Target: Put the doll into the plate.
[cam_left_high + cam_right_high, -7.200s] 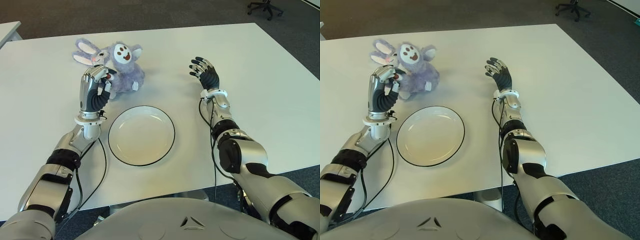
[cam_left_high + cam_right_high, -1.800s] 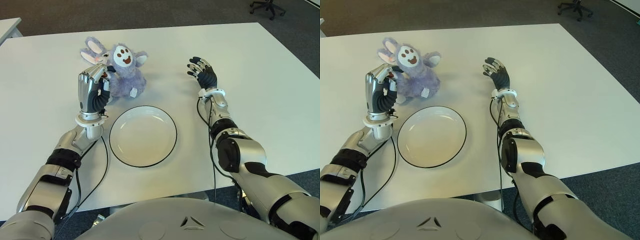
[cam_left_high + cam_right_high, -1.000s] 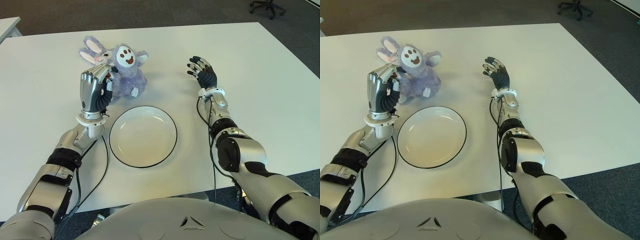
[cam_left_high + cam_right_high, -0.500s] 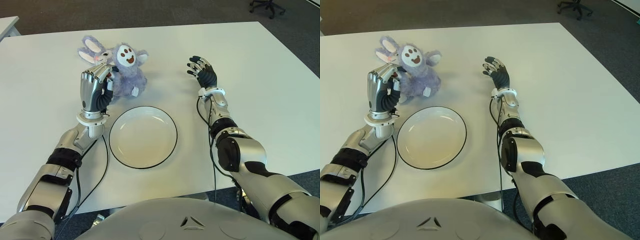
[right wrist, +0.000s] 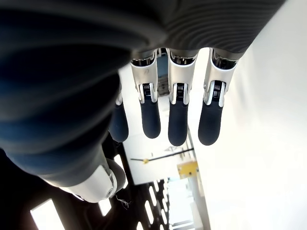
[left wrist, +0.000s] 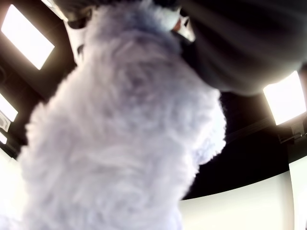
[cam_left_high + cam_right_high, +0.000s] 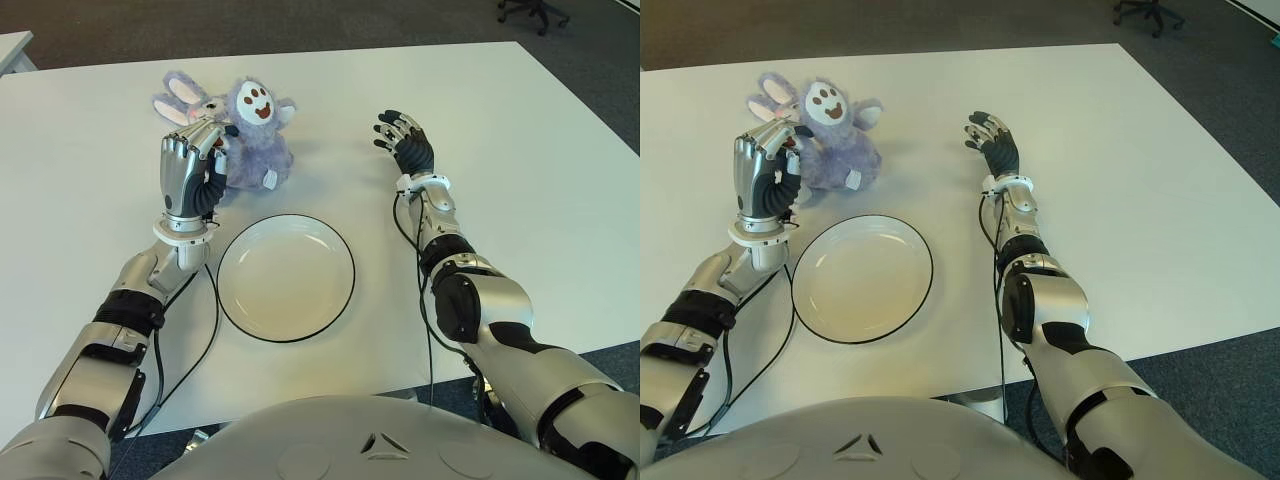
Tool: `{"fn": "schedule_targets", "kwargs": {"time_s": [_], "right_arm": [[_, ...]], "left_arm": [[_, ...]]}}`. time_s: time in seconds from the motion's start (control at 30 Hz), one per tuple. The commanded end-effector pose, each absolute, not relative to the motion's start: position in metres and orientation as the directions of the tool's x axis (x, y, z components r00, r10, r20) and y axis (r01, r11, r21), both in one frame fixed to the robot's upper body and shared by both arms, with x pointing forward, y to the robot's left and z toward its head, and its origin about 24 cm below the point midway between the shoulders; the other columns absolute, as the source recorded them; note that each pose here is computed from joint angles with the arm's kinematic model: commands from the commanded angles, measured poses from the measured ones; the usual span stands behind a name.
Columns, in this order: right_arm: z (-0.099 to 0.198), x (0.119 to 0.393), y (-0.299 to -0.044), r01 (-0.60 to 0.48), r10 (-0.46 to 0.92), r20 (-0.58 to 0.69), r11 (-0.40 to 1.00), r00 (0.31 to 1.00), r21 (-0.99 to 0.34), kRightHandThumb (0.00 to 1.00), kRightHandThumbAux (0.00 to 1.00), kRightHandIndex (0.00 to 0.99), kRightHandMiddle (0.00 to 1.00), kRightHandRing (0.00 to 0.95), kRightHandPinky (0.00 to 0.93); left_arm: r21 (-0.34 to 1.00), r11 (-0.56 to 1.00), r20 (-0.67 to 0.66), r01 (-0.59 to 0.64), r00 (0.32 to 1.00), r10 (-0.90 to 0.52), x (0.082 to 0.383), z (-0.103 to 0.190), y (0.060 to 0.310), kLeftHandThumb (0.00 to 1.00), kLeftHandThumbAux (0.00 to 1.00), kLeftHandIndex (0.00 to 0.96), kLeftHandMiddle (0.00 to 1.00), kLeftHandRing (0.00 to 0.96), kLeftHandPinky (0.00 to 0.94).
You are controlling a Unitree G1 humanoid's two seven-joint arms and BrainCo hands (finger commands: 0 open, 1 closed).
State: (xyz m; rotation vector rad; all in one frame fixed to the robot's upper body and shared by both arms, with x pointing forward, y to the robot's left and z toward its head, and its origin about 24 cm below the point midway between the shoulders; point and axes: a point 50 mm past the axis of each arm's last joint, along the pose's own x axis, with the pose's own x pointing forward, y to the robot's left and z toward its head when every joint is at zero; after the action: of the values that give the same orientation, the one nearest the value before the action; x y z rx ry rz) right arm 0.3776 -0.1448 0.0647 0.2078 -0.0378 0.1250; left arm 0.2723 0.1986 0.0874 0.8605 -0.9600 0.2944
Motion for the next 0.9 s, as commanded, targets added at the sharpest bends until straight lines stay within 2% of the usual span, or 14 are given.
{"fn": "schedule_targets", "kwargs": {"time_s": [0.03, 0.27, 0.57, 0.8, 0.87, 0.9], "right_arm": [[0.045, 0.369, -0.144, -0.109, 0.119, -0.027, 0.968, 0.993, 0.227, 0.526, 0.771, 0.24, 0.225, 0.245, 0.301], [0.045, 0.369, -0.144, -0.109, 0.118, -0.028, 0.969, 0.993, 0.223, 0.512, 0.775, 0.24, 0.221, 0.244, 0.301], [0.045, 0.37, -0.144, -0.107, 0.117, -0.03, 0.968, 0.993, 0.227, 0.525, 0.77, 0.244, 0.227, 0.248, 0.305], [0.045, 0.37, -0.144, -0.11, 0.119, -0.026, 0.967, 0.993, 0.23, 0.528, 0.767, 0.244, 0.226, 0.248, 0.3], [0.045, 0.37, -0.144, -0.11, 0.119, -0.026, 0.967, 0.992, 0.231, 0.523, 0.77, 0.243, 0.221, 0.243, 0.3], [0.045, 0.37, -0.144, -0.11, 0.12, -0.027, 0.967, 0.992, 0.231, 0.52, 0.773, 0.242, 0.22, 0.244, 0.304]], "left_arm": [[0.51, 0.639, 0.815, -0.576, 0.562, -0.143, 0.275, 0.092, 0.199, 0.94, 0.656, 0.363, 0.476, 0.589, 0.669], [0.502, 0.631, 0.827, -0.591, 0.543, -0.15, 0.278, 0.097, 0.199, 0.941, 0.654, 0.366, 0.481, 0.594, 0.723], [0.489, 0.624, 0.842, -0.609, 0.517, -0.156, 0.283, 0.108, 0.2, 0.942, 0.653, 0.371, 0.475, 0.591, 0.699], [0.489, 0.613, 0.846, -0.621, 0.507, -0.162, 0.285, 0.113, 0.201, 0.941, 0.654, 0.366, 0.481, 0.593, 0.717], [0.489, 0.607, 0.849, -0.626, 0.502, -0.166, 0.285, 0.114, 0.201, 0.944, 0.648, 0.39, 0.516, 0.497, 0.71], [0.489, 0.605, 0.85, -0.629, 0.5, -0.167, 0.285, 0.115, 0.201, 0.944, 0.648, 0.392, 0.518, 0.486, 0.711]]}}
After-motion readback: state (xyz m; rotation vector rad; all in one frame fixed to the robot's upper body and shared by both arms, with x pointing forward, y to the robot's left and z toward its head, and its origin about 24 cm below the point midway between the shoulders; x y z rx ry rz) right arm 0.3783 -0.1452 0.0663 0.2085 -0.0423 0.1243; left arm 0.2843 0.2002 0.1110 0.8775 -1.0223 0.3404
